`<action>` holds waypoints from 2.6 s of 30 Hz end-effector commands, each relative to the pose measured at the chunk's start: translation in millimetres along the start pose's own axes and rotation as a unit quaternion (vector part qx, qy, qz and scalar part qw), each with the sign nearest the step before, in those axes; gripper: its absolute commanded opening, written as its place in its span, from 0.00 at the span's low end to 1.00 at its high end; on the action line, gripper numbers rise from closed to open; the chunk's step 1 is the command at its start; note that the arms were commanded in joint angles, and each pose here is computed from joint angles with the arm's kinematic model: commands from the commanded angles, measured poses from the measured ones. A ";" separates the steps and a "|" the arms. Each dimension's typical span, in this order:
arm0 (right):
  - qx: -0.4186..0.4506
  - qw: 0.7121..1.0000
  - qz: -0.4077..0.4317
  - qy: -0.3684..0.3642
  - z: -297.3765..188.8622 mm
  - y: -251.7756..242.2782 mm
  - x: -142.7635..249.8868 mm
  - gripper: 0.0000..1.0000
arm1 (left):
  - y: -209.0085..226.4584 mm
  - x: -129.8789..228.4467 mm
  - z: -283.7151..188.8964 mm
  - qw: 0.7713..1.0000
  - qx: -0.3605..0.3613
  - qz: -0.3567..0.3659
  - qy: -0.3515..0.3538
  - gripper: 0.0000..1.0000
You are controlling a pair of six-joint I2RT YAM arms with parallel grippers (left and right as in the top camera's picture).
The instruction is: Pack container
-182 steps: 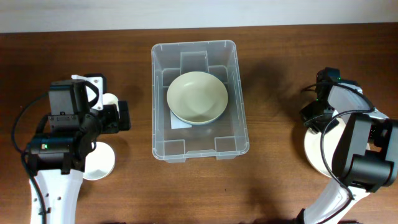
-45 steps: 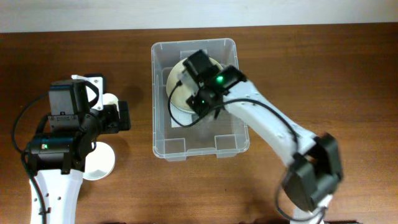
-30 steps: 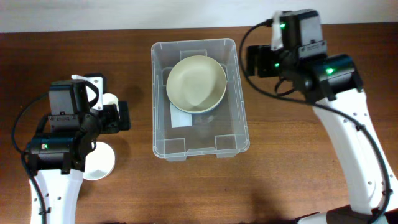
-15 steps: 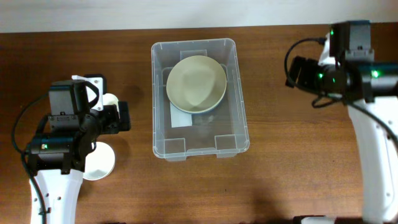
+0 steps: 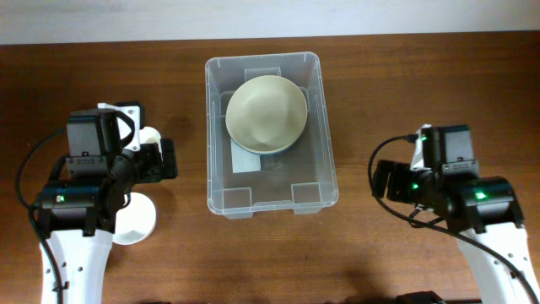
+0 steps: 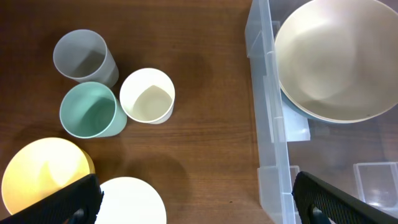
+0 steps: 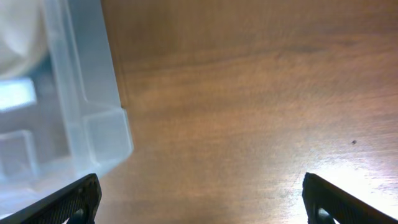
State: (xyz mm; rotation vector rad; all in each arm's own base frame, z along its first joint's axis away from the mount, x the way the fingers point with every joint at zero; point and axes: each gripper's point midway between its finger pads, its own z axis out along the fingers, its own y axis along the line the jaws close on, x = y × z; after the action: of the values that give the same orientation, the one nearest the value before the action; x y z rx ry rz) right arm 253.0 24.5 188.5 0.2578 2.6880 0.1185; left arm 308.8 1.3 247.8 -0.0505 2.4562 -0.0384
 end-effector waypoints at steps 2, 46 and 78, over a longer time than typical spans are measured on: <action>0.008 1.000 -0.016 0.016 10.6 1.4 6.4 0.99 | 10.3 -5.3 0.6 0.999 -0.028 -0.046 -0.004 1.00; 0.008 1.000 -0.022 0.015 11.5 1.8 5.5 0.99 | 21.7 30.5 242.4 0.973 -0.052 -0.033 0.222 0.95; 0.008 1.000 -0.021 0.015 11.5 1.6 5.4 0.99 | 3.6 -56.0 170.4 0.986 -0.041 -0.021 0.162 0.01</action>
State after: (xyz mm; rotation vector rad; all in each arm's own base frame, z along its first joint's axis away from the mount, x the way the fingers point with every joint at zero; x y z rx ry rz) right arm 254.4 28.3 177.9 0.2180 2.7199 0.1072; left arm 450.0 13.6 99.6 -0.1752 2.8890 0.0448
